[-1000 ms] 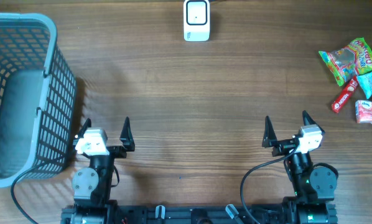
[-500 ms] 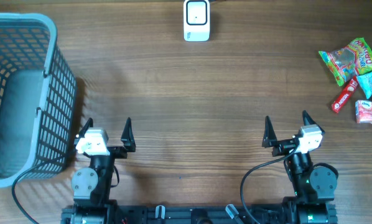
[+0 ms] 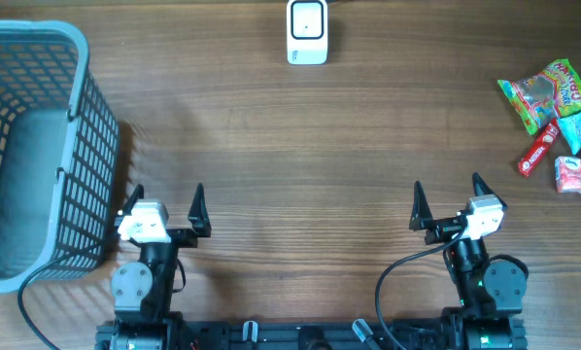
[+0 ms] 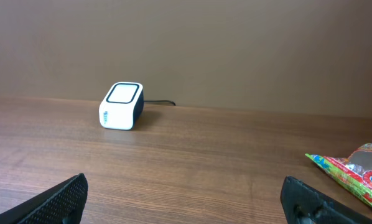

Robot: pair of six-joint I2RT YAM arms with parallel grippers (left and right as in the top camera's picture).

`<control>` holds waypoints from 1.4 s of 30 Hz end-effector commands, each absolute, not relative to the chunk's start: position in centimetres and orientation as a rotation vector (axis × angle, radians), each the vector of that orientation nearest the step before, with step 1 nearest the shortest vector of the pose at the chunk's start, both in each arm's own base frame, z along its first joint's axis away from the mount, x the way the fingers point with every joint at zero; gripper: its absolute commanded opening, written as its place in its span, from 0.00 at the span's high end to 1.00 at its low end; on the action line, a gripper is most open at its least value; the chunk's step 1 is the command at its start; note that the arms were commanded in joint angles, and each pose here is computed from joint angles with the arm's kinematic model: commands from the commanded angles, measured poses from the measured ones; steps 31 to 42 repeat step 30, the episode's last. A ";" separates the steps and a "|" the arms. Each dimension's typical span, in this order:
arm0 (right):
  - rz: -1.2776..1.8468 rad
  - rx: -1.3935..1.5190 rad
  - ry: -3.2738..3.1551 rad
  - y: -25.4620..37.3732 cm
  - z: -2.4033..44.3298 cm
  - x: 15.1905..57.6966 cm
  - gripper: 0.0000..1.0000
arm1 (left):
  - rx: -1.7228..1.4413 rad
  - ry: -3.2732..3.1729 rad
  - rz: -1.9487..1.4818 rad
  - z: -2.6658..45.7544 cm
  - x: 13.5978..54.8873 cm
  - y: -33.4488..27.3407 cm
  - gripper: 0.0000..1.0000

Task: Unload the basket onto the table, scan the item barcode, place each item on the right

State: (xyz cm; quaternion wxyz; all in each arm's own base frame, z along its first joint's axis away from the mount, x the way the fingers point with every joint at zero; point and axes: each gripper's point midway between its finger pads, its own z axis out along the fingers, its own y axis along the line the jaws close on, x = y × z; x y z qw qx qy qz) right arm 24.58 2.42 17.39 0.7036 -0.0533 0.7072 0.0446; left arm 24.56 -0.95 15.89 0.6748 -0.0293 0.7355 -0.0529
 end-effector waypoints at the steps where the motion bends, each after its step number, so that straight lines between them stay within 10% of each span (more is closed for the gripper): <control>1: 0.089 -0.115 1.569 2.3 17.5 24.6 0.00 | -0.080 1.647 -0.083 15.7 24.6 -0.1 0.00; 42: 0.089 -0.115 1.572 2.3 17.4 24.6 0.00 | -0.087 1.648 -0.077 15.7 24.6 0.1 0.00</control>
